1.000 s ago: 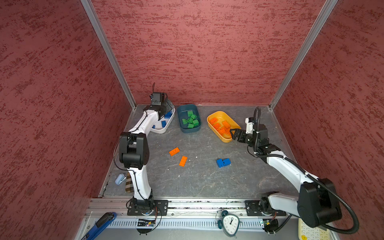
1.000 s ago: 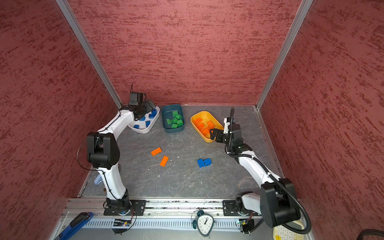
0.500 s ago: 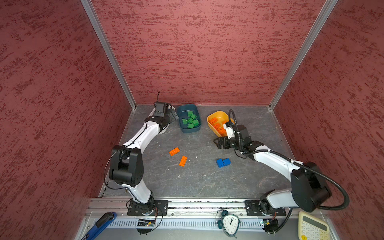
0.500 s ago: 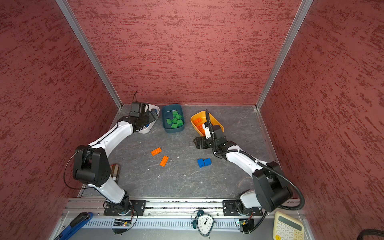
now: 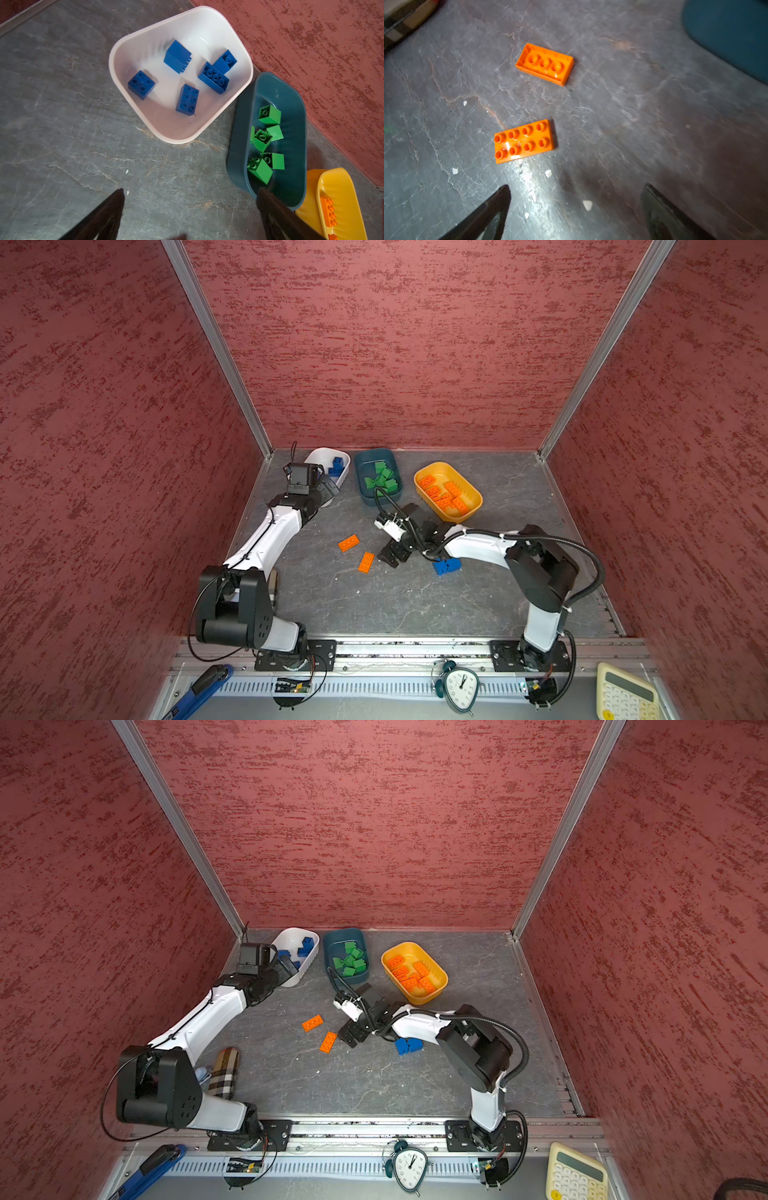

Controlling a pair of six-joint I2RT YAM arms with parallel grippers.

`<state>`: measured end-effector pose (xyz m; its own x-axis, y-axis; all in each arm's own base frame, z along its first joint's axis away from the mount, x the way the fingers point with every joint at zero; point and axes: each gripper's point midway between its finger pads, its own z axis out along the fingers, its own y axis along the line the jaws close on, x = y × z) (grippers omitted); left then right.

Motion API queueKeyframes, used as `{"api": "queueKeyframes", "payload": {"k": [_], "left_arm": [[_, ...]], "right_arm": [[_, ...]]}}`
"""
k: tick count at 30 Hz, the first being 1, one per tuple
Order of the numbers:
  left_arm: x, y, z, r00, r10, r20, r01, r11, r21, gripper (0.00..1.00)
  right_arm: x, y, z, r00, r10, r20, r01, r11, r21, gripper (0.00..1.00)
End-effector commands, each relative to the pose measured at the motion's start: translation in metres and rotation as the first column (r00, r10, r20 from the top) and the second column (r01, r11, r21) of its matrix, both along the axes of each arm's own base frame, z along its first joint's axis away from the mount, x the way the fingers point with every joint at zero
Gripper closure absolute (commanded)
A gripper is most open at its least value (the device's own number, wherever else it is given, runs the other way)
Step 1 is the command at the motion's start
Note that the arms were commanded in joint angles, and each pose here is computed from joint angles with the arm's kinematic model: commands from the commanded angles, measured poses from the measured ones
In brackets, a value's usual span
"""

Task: Sort the legos into containers by color
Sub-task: 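Lower the right gripper and grasp an orange brick on the table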

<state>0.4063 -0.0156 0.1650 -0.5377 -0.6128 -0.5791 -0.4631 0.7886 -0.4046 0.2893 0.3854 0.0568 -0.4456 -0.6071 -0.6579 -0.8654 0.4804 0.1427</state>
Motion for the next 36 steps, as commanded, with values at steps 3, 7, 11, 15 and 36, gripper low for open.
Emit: {"api": "queueKeyframes", "payload": {"k": [3, 7, 11, 15, 36], "left_arm": [[-0.007, 0.006, 0.005, 0.999, 0.03, 0.022, -0.029, 0.999, -0.02, 0.01], [-0.01, 0.008, 0.006, 0.999, 0.033, 0.02, -0.033, 0.999, -0.02, 0.01], [-0.012, 0.011, 0.005, 0.999, 0.043, 0.023, -0.042, 0.999, -0.018, 0.0], [-0.013, 0.011, 0.004, 0.999, 0.043, 0.018, -0.042, 0.999, -0.021, 0.01], [-0.013, -0.001, 0.001, 1.0, 0.016, -0.002, -0.016, 1.0, 0.021, 0.01]], "right_arm": [[-0.013, 0.028, -0.017, 0.978, 0.18, 0.104, -0.173, 0.982, -0.075, 0.01], [-0.018, 0.037, -0.033, 0.971, 0.215, 0.104, -0.202, 0.972, -0.122, 0.01], [-0.025, 0.045, -0.044, 0.963, 0.248, 0.104, -0.232, 0.961, -0.148, 0.02], [-0.028, 0.045, -0.053, 0.965, 0.242, 0.098, -0.223, 0.959, -0.177, 0.07], [-0.02, 0.028, 0.019, 0.958, 0.131, 0.257, -0.126, 0.991, -0.035, 0.34]]}}
